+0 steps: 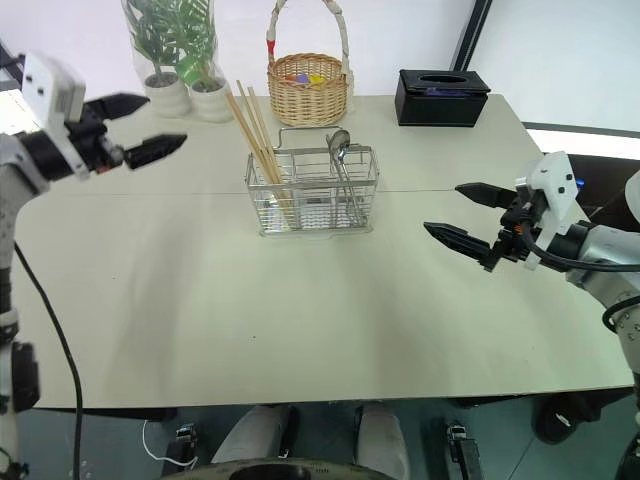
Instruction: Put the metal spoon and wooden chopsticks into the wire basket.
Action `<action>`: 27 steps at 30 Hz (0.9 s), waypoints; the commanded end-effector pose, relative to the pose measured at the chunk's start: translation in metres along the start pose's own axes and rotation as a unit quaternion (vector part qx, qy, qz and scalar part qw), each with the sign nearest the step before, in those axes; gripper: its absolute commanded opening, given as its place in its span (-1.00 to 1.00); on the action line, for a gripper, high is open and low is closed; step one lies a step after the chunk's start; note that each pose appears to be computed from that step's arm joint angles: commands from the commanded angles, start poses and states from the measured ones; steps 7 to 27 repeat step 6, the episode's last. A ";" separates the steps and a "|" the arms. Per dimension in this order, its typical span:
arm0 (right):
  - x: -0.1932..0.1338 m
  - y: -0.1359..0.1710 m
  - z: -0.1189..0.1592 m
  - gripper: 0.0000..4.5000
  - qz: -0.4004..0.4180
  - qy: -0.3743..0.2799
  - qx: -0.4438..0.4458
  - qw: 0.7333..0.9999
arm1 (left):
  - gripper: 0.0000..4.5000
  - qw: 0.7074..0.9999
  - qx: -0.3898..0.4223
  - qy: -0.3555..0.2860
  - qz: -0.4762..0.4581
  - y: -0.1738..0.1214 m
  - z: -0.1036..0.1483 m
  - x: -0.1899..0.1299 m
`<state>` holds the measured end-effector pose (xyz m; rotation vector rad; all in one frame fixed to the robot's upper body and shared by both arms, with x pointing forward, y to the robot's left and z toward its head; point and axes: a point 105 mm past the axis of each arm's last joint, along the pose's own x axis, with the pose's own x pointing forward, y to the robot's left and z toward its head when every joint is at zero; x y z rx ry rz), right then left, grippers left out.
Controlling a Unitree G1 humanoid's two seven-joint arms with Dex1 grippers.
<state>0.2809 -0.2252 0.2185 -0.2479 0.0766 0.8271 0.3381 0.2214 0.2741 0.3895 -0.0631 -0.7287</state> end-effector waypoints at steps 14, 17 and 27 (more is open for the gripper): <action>0.002 -0.002 0.017 1.00 0.018 -0.017 -0.032 0.999 | 0.99 0.997 0.025 0.004 -0.073 -0.037 0.002 -0.026; 0.002 -0.002 0.017 1.00 0.018 -0.017 -0.032 0.999 | 0.99 0.997 0.025 0.004 -0.073 -0.037 0.002 -0.026; 0.002 -0.002 0.017 1.00 0.018 -0.017 -0.032 0.999 | 0.99 0.997 0.025 0.004 -0.073 -0.037 0.002 -0.026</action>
